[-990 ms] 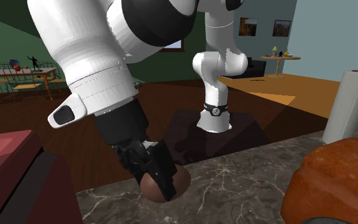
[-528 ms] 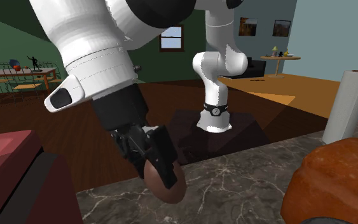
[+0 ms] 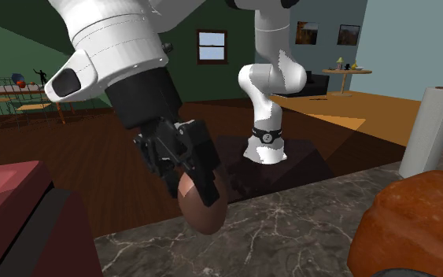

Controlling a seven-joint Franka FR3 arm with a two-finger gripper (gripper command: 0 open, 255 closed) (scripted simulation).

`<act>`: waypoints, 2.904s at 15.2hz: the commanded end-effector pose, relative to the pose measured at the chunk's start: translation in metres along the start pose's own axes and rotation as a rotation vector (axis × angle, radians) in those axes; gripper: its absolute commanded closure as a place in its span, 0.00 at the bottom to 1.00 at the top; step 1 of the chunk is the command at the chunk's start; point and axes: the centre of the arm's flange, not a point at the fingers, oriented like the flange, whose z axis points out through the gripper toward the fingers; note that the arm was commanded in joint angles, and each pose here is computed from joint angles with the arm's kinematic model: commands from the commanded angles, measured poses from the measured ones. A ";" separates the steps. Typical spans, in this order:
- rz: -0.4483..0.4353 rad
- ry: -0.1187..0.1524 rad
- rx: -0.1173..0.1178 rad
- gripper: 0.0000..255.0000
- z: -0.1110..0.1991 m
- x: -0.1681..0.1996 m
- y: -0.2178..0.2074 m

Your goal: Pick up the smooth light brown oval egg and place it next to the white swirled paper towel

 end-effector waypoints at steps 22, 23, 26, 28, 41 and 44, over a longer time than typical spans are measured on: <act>0.000 0.000 0.000 1.00 -0.114 -0.022 -0.041; 0.000 0.000 0.000 1.00 -0.119 -0.023 -0.043; 0.000 0.000 0.000 1.00 -0.133 -0.026 -0.048; 0.000 0.000 0.000 1.00 -0.143 -0.028 -0.052; 0.000 0.000 0.000 1.00 -0.196 -0.050 -0.080; 0.000 0.000 0.000 1.00 -0.182 -0.081 -0.100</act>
